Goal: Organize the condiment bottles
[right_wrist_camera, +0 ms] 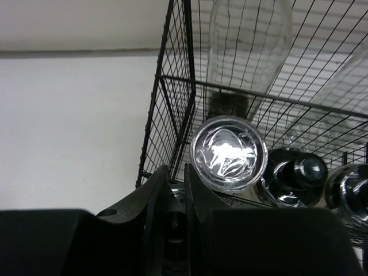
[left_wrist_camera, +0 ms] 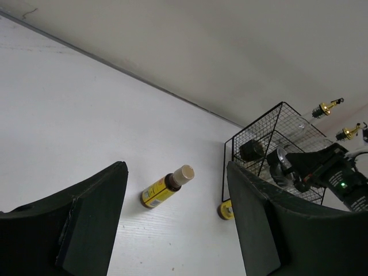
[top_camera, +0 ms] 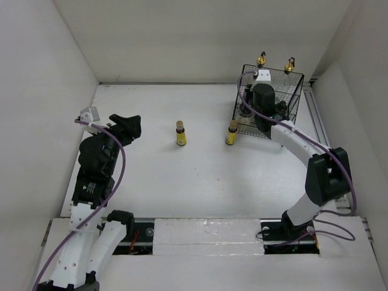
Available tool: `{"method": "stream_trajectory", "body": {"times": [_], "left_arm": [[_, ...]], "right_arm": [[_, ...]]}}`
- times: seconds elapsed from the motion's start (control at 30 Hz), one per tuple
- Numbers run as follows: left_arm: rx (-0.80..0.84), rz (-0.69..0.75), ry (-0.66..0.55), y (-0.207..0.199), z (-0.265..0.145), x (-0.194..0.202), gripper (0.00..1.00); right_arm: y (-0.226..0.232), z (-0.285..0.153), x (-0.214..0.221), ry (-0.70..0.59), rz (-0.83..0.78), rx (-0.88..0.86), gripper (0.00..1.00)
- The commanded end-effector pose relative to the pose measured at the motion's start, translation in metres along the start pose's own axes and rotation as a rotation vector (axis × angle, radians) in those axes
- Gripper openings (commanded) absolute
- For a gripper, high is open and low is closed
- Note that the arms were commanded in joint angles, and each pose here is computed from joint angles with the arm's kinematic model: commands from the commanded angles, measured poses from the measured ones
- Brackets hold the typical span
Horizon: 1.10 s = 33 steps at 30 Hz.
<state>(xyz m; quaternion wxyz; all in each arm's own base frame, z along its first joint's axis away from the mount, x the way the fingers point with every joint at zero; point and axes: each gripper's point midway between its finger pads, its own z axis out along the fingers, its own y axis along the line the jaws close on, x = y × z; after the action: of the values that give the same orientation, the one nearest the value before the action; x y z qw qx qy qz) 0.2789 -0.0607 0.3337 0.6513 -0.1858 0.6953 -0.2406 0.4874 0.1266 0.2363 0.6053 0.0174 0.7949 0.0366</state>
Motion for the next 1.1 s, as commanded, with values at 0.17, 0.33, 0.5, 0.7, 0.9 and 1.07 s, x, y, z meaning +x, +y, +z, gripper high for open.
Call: {"method": "stream_trajectory", "body": {"times": [0.17,0.33,0.5,0.7,0.9,1.07], "left_arm": [[0.024,0.010,-0.022,-0.005,0.003,-0.004,0.68],[0.041,0.021,0.002,-0.007,0.005,0.001,0.70],[0.046,0.029,-0.006,-0.009,0.004,-0.003,0.71],[0.045,0.030,-0.004,-0.009,0.005,-0.002,0.73],[0.038,0.030,0.004,-0.007,0.007,0.000,0.73],[0.048,0.030,0.011,-0.009,0.007,0.001,0.73]], "right_arm": [[0.006,0.016,0.001,-0.056,0.012,0.004,0.20],[0.004,-0.002,-0.018,-0.077,0.019,0.001,0.65],[0.014,-0.050,-0.031,-0.118,0.000,-0.024,0.81],[0.051,-0.080,0.031,0.010,-0.075,-0.145,0.66],[0.059,-0.086,0.067,0.100,-0.101,-0.167,0.67],[0.056,-0.067,0.077,0.144,-0.108,-0.152,0.67]]}}
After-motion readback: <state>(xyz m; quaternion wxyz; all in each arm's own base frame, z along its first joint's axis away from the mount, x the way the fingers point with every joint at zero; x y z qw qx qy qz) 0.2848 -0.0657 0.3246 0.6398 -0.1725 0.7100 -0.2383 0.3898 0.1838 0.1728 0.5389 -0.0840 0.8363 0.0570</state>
